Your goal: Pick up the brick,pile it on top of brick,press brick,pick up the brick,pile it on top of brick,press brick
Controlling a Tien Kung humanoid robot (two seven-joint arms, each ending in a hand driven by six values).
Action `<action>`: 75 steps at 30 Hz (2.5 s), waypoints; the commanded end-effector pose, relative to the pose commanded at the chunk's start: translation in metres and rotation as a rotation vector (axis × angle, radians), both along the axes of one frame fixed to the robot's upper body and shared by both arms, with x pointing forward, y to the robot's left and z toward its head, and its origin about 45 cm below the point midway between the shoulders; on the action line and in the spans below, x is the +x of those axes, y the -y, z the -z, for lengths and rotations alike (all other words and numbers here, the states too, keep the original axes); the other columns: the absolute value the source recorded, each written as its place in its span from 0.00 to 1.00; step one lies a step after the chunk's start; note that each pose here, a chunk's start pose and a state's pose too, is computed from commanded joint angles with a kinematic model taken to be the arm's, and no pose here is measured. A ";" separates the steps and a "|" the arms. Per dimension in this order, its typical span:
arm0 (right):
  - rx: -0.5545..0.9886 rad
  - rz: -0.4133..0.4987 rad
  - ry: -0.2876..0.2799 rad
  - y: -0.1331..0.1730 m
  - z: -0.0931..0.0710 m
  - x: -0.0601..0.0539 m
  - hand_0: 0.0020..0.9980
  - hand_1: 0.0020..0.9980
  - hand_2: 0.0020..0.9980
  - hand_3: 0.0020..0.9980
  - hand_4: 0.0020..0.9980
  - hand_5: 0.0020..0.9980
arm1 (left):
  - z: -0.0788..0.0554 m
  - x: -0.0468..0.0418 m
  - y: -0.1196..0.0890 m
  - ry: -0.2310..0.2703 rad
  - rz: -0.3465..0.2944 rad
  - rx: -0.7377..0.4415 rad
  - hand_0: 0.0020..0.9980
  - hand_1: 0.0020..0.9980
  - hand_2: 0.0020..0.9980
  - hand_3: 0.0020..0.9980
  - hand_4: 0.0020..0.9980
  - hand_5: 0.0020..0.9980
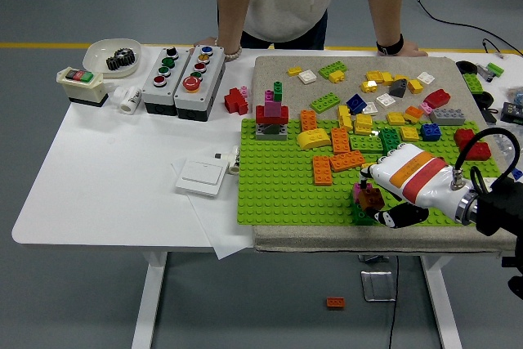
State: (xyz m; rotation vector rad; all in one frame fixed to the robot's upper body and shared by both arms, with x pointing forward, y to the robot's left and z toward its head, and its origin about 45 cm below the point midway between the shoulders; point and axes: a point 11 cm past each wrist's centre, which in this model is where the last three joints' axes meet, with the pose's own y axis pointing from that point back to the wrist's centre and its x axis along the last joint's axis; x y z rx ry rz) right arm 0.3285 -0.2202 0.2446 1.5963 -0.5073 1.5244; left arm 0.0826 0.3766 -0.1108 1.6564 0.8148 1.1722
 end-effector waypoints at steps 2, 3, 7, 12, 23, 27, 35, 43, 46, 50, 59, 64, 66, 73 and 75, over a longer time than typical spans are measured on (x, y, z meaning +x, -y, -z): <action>0.002 -0.001 -0.005 -0.001 0.002 -0.001 0.22 0.15 0.19 0.45 0.73 0.35 | 0.000 -0.0006 0.000 -0.001 0.000 0.000 0.84 0.80 0.81 0.62 0.72 0.69; 0.004 -0.002 -0.009 -0.002 0.004 -0.002 0.22 0.15 0.19 0.45 0.73 0.35 | 0.000 -0.0009 0.000 -0.002 0.001 0.000 0.84 0.80 0.81 0.62 0.72 0.69; 0.008 -0.004 -0.018 -0.005 0.009 -0.002 0.22 0.15 0.19 0.45 0.75 0.37 | 0.000 -0.0010 0.000 -0.005 0.003 0.001 0.84 0.81 0.81 0.62 0.72 0.69; 0.013 -0.010 -0.022 -0.008 0.011 -0.002 0.22 0.15 0.19 0.45 0.75 0.37 | 0.000 -0.0013 0.000 -0.007 0.005 0.001 0.84 0.81 0.81 0.62 0.72 0.69; 0.010 -0.004 -0.034 -0.007 0.019 0.002 0.22 0.15 0.19 0.46 0.75 0.38 | 0.000 -0.0002 0.000 -0.004 0.003 -0.001 0.84 0.81 0.81 0.62 0.72 0.69; 0.013 0.003 -0.034 -0.006 0.022 0.005 0.22 0.15 0.19 0.46 0.75 0.38 | 0.000 0.0007 0.000 -0.002 0.002 -0.001 0.84 0.81 0.81 0.62 0.72 0.68; 0.014 0.019 -0.026 -0.001 0.022 0.010 0.22 0.15 0.19 0.45 0.75 0.38 | -0.001 0.0031 0.000 0.004 0.002 -0.002 0.84 0.81 0.81 0.62 0.72 0.68; 0.008 0.028 -0.030 0.002 0.025 0.012 0.22 0.15 0.19 0.46 0.75 0.38 | -0.001 0.0034 0.001 0.005 0.001 -0.003 0.84 0.81 0.81 0.62 0.72 0.68; 0.006 0.029 -0.032 0.003 0.026 0.013 0.22 0.15 0.19 0.46 0.75 0.38 | -0.001 0.0034 0.001 0.005 0.001 -0.003 0.84 0.81 0.81 0.62 0.72 0.68; 0.006 0.028 -0.033 0.003 0.026 0.013 0.22 0.15 0.19 0.46 0.75 0.38 | -0.001 0.0033 0.001 0.005 0.001 -0.003 0.84 0.81 0.81 0.62 0.72 0.68; 0.004 0.027 -0.034 0.004 0.027 0.014 0.22 0.15 0.19 0.46 0.74 0.37 | -0.001 0.0044 0.000 0.007 0.001 -0.003 0.84 0.81 0.81 0.62 0.72 0.68; 0.005 0.021 -0.034 0.002 0.026 0.013 0.22 0.15 0.20 0.46 0.74 0.37 | -0.001 0.0045 0.000 0.007 0.000 -0.003 0.84 0.81 0.81 0.62 0.72 0.68; 0.007 0.017 -0.035 0.001 0.026 0.012 0.22 0.15 0.20 0.46 0.74 0.37 | -0.001 0.0043 0.000 0.007 0.000 -0.003 0.84 0.81 0.81 0.62 0.72 0.68; 0.013 0.010 -0.042 0.000 0.029 0.010 0.22 0.16 0.20 0.46 0.74 0.37 | -0.001 0.0037 0.000 0.005 -0.001 -0.004 0.84 0.81 0.81 0.62 0.72 0.68; 0.015 0.007 -0.044 -0.001 0.030 0.010 0.22 0.16 0.20 0.46 0.74 0.37 | -0.001 0.0036 0.001 0.005 -0.001 -0.004 0.84 0.81 0.81 0.62 0.72 0.68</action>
